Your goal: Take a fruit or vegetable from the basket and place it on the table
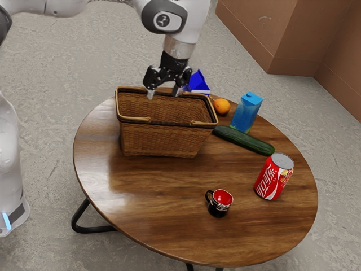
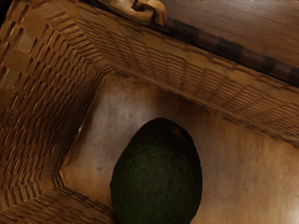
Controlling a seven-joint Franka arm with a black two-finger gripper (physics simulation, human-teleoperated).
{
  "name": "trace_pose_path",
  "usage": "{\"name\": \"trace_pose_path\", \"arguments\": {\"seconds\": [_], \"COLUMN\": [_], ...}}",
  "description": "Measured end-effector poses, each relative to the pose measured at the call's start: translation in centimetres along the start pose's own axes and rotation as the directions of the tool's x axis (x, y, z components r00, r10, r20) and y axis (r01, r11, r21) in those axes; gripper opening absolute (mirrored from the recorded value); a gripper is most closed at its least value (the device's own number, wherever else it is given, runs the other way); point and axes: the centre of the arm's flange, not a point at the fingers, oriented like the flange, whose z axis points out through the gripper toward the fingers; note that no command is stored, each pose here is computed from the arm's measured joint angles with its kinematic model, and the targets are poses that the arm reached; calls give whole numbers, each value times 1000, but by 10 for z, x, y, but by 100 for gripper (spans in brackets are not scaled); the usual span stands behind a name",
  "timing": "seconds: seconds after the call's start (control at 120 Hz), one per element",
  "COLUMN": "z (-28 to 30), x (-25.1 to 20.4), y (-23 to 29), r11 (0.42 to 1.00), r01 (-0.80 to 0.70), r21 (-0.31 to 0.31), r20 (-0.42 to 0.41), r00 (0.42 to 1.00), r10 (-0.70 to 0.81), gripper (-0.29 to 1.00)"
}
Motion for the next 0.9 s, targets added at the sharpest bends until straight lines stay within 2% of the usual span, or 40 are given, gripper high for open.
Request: {"name": "trace_pose_path", "arguments": {"seconds": [0.133, 0.417, 0.9], "z": [16, 15, 43], "x": [9, -11, -6], "y": [-17, -22, -39], "r11": [999, 983, 976], "r01": [-31, -148, -188], "r21": [-36, -104, -109], "r20": [4, 4, 63], "r00": [1000, 989, 979], "r10": [31, 150, 195], "gripper": [70, 70, 70]}}
